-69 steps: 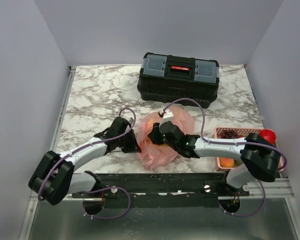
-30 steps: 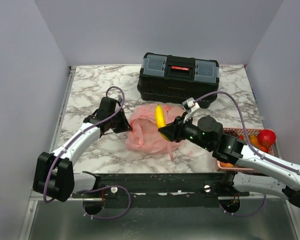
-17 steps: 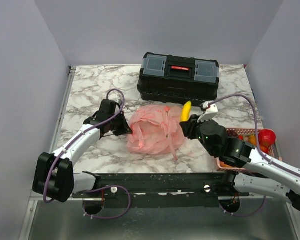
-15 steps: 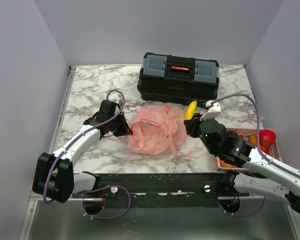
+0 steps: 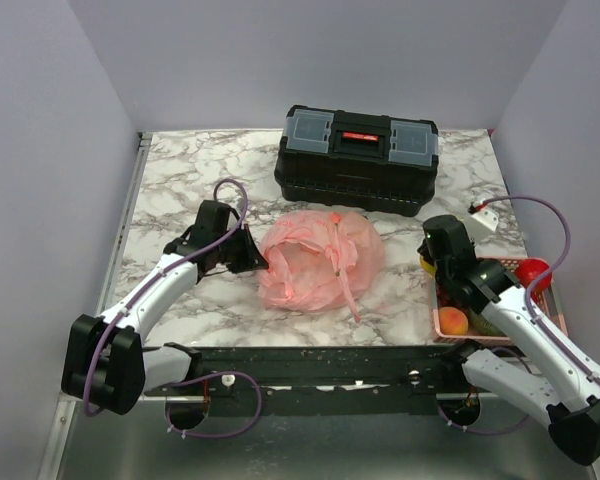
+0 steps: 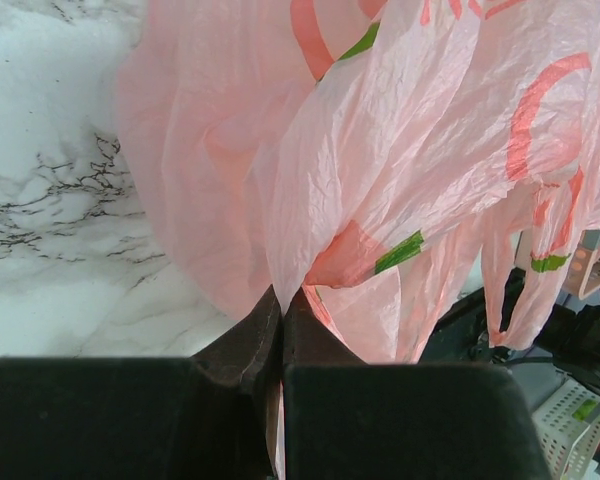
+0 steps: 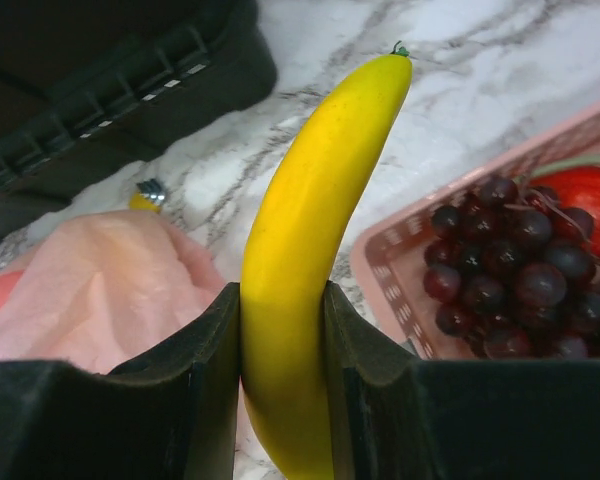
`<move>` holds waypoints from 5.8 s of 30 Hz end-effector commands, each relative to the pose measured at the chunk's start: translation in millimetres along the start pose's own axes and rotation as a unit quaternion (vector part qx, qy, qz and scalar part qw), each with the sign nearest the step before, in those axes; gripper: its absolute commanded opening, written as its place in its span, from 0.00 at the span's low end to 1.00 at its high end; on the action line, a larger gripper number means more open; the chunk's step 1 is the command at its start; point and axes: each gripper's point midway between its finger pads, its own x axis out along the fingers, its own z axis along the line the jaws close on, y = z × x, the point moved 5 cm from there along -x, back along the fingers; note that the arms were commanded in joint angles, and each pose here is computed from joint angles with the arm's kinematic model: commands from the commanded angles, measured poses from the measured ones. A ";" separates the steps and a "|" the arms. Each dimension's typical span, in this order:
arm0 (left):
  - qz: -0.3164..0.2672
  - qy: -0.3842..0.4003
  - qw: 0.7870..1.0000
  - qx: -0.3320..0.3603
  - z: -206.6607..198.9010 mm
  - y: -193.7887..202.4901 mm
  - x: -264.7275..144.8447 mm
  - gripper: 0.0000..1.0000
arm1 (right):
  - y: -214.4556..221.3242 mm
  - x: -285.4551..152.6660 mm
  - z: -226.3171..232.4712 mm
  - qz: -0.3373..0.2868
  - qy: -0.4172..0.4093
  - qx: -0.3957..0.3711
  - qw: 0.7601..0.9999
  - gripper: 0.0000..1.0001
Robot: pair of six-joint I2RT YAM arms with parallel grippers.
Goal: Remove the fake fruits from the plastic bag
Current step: Place the fake fruit in the bin, then take out the fake fruit from the plastic bag.
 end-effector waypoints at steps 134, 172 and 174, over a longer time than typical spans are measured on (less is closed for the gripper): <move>0.026 0.163 0.981 0.104 -72.9 41.5 -13.2 0.00 | 143.3 25.7 177.1 -0.067 -0.243 -0.140 0.958 0.70; 0.042 0.108 0.991 0.064 -48.4 56.7 25.5 0.00 | 152.5 36.9 176.0 -0.086 -0.298 -0.195 0.930 0.01; 0.044 0.107 0.991 0.065 -48.7 56.0 27.1 0.00 | 152.9 27.6 170.4 -0.062 -0.315 -0.198 0.926 0.01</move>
